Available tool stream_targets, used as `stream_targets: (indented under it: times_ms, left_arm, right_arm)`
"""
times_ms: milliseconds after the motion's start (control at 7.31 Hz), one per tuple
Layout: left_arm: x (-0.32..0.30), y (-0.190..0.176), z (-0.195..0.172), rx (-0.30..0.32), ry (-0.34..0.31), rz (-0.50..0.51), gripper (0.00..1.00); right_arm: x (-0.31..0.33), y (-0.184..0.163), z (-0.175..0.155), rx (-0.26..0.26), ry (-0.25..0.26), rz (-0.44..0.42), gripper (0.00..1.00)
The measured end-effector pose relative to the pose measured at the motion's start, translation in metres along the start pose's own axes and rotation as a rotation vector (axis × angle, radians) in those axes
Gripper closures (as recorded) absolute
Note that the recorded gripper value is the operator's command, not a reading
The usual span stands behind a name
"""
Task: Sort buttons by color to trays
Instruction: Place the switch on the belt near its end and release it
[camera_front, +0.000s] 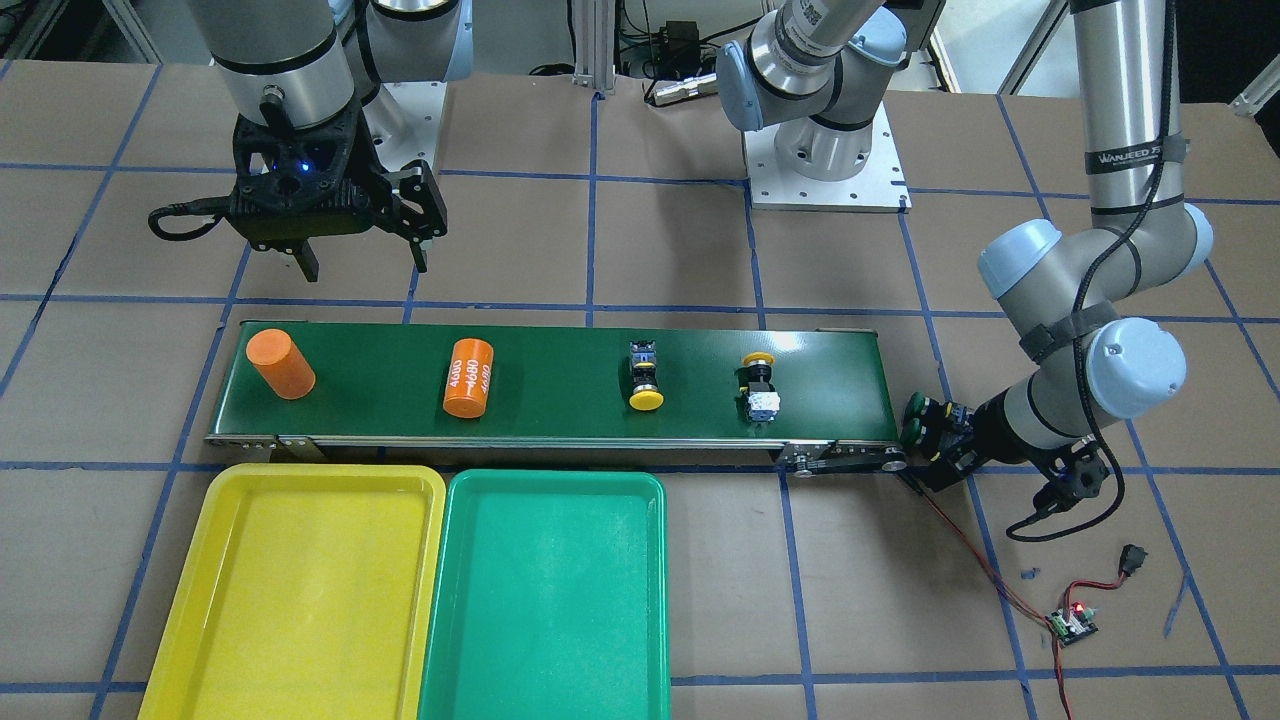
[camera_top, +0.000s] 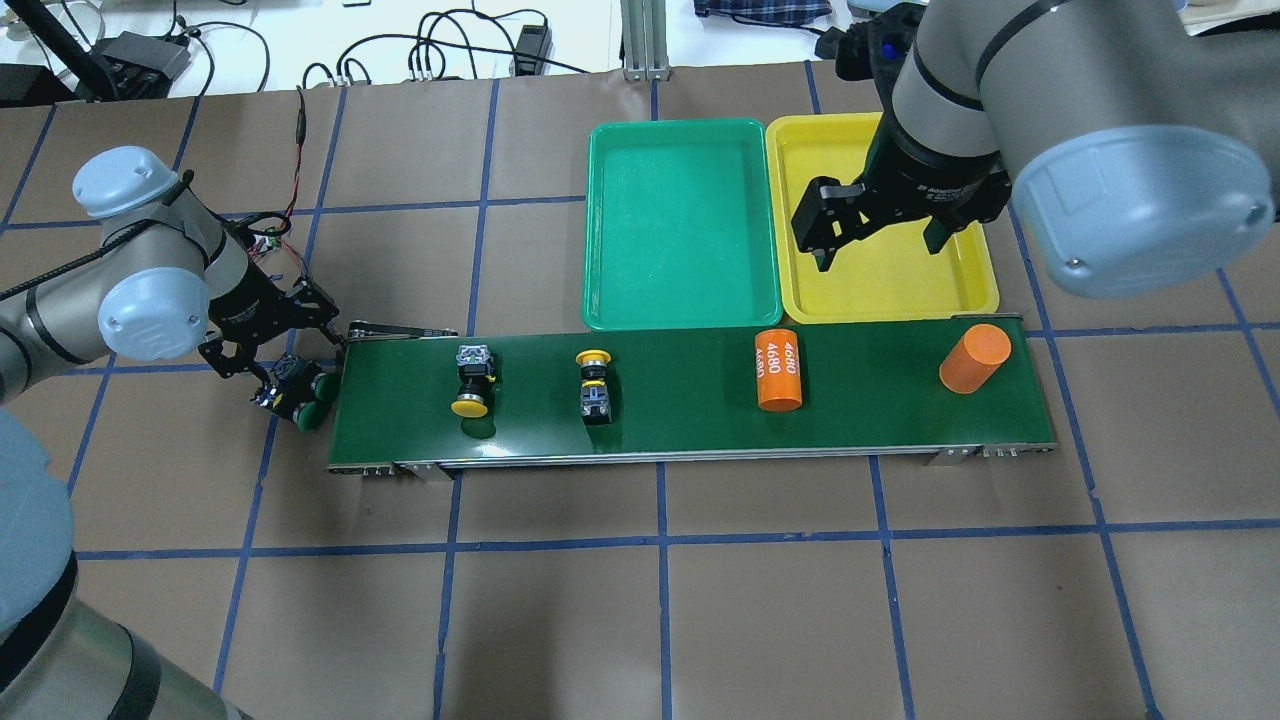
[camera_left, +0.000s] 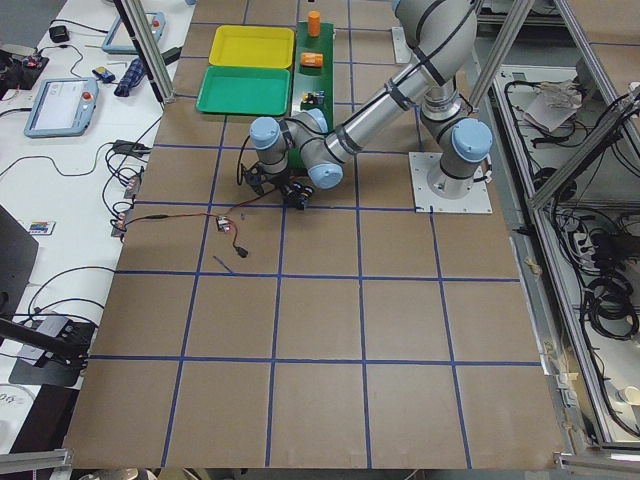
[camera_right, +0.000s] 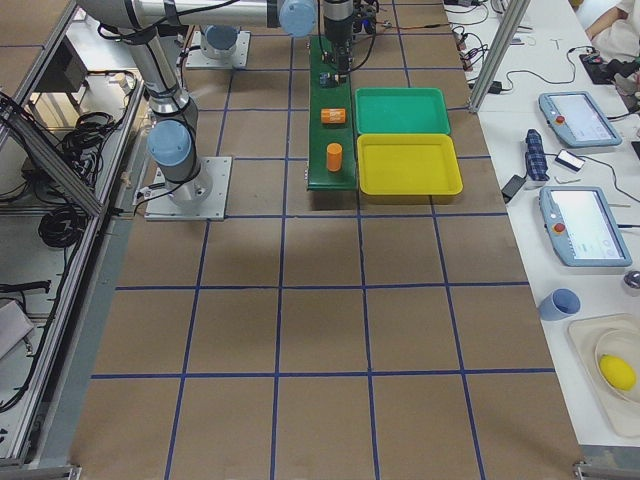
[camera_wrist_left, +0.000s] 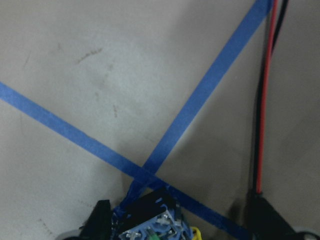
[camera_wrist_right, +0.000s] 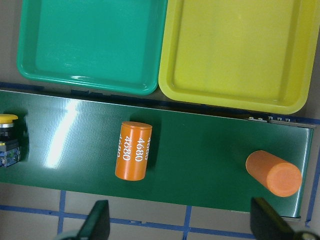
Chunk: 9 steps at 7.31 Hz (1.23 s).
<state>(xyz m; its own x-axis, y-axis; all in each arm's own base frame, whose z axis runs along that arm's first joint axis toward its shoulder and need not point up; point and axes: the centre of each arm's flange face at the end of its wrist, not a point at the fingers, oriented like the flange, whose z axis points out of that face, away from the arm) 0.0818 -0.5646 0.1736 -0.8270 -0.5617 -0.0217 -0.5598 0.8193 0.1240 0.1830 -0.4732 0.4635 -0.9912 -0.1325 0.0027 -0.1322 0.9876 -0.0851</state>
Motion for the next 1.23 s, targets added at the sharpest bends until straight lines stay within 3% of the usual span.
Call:
stream_targets:
  times_ms: [137, 273, 410, 547, 957, 1230]
  left_arm:
    - [-0.002, 0.007, 0.005, -0.013, -0.003, 0.002, 0.00]
    - [-0.003, 0.009, 0.011, -0.021, -0.005, 0.005, 0.09]
    - [-0.004, 0.006, 0.014, -0.020, -0.004, 0.005, 0.70]
    - [-0.005, 0.001, 0.012, -0.013, -0.003, 0.006, 1.00]
    - [-0.009, -0.007, 0.001, 0.019, -0.034, 0.078, 1.00]
    - [-0.011, -0.019, -0.023, 0.068, -0.050, 0.177, 1.00]
  right_arm:
    - [0.000, 0.000, 0.000, 0.001, 0.000, -0.002, 0.00]
    - [0.000, 0.001, -0.001, 0.000, 0.003, -0.004, 0.00]
    - [0.001, 0.002, -0.002, -0.006, 0.009, -0.005, 0.00]
    - [0.001, 0.005, -0.002, -0.019, 0.010, -0.004, 0.00]
    - [0.000, 0.009, 0.000, -0.069, 0.003, -0.003, 0.00]
    - [0.000, 0.004, -0.001, -0.044, -0.001, -0.014, 0.00]
